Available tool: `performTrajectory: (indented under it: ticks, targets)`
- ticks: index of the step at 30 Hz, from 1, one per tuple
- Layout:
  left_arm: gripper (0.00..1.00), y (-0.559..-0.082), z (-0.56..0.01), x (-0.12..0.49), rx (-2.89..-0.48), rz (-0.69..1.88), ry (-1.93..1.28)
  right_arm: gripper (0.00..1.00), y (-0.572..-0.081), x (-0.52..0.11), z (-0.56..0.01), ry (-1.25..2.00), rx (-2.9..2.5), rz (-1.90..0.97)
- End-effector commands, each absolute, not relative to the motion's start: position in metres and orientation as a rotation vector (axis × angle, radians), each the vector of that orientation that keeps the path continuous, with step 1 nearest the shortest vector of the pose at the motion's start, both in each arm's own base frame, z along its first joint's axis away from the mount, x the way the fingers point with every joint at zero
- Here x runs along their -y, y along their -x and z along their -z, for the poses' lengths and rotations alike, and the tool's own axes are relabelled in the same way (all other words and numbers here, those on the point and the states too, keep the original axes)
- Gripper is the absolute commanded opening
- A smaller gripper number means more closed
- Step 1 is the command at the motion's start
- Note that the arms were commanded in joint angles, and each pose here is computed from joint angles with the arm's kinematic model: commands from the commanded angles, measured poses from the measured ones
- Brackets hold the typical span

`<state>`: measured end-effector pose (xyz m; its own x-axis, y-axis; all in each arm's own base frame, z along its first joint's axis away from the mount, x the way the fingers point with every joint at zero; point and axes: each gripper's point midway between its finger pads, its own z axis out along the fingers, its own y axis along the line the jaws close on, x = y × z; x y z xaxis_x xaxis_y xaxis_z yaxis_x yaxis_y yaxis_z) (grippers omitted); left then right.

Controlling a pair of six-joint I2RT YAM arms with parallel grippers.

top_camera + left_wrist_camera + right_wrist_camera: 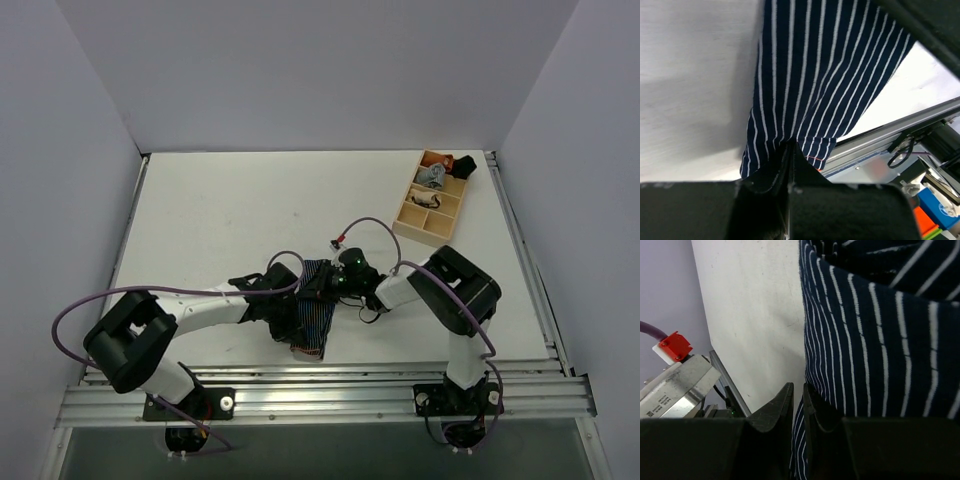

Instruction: Roll the underwear

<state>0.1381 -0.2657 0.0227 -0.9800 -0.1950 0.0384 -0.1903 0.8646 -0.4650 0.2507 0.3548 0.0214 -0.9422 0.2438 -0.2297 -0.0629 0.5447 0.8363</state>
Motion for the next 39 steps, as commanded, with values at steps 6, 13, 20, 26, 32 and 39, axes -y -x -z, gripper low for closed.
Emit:
performTrajectory:
  ticks: [6,13,20,26,32,39]
  targets:
    - [0.03,-0.129,0.003,0.258,-3.061,0.614,0.32,0.11,-0.272,-0.354,-0.021,-0.108,-2.377,-1.409]
    - [0.02,-0.12,0.012,0.251,-3.097,0.562,0.342,0.11,-0.312,-0.327,-0.011,-0.15,-2.357,-1.371]
    - [0.02,-0.121,0.009,0.251,-3.102,0.532,0.331,0.12,-0.348,-0.329,-0.007,-0.094,-2.36,-1.344]
    - [0.08,-0.136,-0.017,0.256,-3.056,0.5,0.323,0.12,-0.383,-0.336,-0.026,-0.029,-2.36,-1.295]
    - [0.41,-0.192,-0.104,0.275,-2.898,0.668,0.274,0.16,-0.402,-0.332,-0.099,0.037,-2.364,-1.152]
    - [0.51,-0.211,-0.112,0.256,-2.905,0.75,0.249,0.41,-0.34,-0.298,-0.1,-0.01,-2.553,-0.831]
